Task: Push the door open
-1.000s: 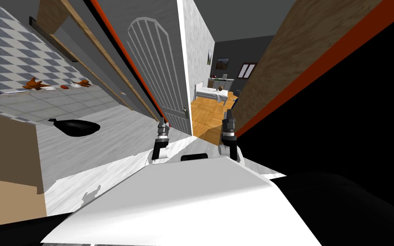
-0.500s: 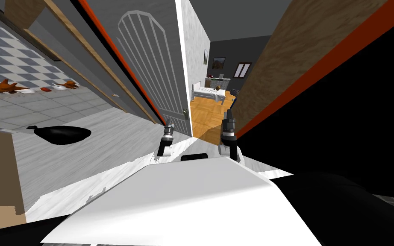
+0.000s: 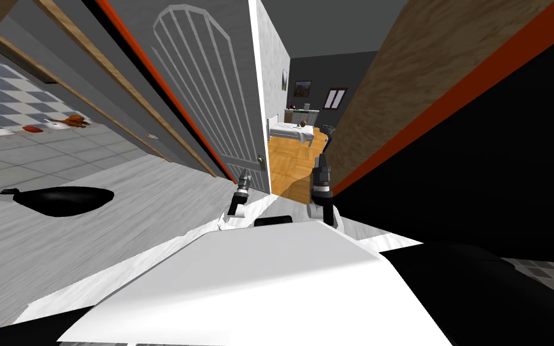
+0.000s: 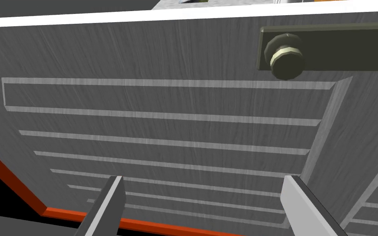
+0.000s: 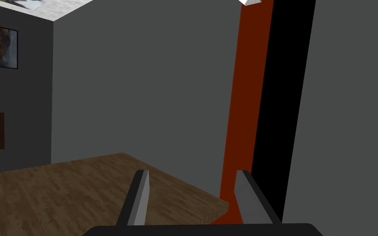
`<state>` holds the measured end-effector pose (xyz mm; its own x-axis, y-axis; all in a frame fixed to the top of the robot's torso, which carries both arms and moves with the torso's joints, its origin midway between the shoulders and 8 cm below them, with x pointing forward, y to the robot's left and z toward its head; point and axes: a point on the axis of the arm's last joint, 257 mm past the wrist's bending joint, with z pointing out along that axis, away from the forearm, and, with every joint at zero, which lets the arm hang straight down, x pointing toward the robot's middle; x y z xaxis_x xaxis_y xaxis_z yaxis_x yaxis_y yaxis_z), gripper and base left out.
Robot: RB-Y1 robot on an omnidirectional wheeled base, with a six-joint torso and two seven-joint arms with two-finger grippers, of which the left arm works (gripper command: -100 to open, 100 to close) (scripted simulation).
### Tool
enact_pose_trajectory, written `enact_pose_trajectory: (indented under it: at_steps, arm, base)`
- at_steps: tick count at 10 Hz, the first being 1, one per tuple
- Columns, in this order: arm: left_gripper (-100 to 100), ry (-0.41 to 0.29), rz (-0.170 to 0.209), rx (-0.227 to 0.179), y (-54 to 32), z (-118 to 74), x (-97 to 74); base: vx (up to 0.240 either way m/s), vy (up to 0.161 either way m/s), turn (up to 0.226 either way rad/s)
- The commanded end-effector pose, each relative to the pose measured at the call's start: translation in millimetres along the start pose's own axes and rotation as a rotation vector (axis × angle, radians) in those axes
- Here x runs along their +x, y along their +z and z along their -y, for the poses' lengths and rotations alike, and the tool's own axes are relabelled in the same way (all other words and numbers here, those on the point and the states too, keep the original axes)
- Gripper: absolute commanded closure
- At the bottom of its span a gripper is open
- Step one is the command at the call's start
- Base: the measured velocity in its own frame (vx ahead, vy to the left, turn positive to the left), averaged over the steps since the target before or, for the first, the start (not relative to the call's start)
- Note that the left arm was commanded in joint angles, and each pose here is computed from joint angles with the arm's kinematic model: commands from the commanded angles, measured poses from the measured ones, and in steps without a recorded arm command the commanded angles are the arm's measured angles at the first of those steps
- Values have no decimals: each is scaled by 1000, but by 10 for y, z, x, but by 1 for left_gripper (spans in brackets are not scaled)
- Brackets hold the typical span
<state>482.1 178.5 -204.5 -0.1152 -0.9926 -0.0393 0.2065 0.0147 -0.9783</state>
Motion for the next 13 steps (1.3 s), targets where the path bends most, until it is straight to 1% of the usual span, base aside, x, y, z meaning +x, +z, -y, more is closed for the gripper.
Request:
enact_pose_trajectory:
  at_steps: [1,4,6,10,11,13]
  arm:
    - [-100,-17,-36,-40,30,-174,161]
    - [-100,-31,-73,-83,65,-385,332]
    - [-100,-38,-95,-110,79,-512,436]
    - [-100,-49,-131,-154,93,-716,606]
    - [-100,-52,-146,-172,95,-799,675]
    - [-100,-56,-166,-198,95,-912,772]
  base:
    - [94,121,-176]
    - [82,132,-97]
    - [88,96,-84]
    - [69,96,-74]
    - [101,87,-81]
    - [119,148,-97]
